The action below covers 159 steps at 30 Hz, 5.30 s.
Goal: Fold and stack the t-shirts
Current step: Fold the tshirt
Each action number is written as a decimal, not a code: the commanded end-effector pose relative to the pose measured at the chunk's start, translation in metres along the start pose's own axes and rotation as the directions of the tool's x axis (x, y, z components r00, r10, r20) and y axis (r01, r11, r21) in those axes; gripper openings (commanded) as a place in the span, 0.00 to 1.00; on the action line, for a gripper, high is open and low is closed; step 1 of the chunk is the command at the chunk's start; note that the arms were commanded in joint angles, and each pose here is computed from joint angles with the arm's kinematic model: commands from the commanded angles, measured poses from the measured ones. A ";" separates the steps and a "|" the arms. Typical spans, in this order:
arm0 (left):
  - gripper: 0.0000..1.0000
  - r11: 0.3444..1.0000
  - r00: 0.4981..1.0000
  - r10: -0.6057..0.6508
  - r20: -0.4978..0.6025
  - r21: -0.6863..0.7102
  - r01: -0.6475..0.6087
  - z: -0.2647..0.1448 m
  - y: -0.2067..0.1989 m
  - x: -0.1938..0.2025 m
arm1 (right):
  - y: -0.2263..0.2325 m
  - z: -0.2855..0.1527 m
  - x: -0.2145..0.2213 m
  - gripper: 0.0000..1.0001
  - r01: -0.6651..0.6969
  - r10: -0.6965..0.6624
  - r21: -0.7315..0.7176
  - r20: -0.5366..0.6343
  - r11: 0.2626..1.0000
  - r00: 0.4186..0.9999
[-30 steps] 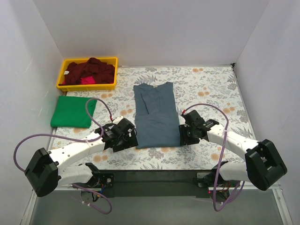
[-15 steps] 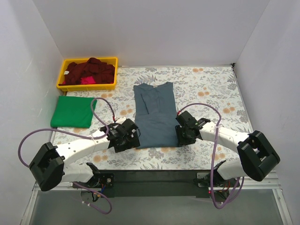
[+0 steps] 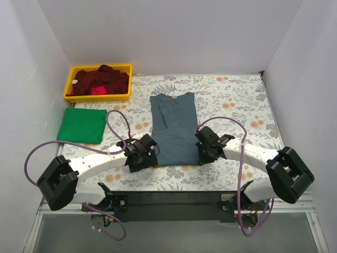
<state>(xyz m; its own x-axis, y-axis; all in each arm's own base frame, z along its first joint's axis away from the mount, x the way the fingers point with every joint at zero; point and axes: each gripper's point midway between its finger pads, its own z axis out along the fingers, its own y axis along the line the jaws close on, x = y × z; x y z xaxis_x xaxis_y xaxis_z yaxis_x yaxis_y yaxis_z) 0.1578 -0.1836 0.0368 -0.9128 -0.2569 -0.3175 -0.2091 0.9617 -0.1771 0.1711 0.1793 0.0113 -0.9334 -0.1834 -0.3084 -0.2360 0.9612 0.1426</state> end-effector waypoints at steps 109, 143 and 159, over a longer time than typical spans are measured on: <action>0.00 0.984 0.957 -0.174 0.232 0.072 0.162 0.053 0.001 -0.203 | 0.025 0.008 -0.245 0.01 0.239 -0.226 -0.030 0.219 0.971 0.949; 0.63 0.957 0.874 -0.276 0.400 0.196 0.212 -0.006 0.004 -0.216 | 0.038 -0.028 -0.268 0.40 0.261 -0.206 -0.084 0.407 0.962 0.890; 0.35 0.850 0.945 -0.243 0.219 0.517 0.098 0.012 -0.076 -0.201 | 0.098 -0.033 -0.252 0.40 0.576 -0.314 -0.465 0.526 0.672 0.791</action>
<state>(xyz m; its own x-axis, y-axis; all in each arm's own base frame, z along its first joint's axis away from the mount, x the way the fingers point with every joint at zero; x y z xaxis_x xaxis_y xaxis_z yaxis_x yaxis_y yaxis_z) 0.3385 -0.1963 0.0881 -0.7531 -0.4716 -0.4588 -0.1217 0.7851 -0.6073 0.3669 0.2993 0.1315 -0.5630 -0.3482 -0.7495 -0.7573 0.5804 0.2993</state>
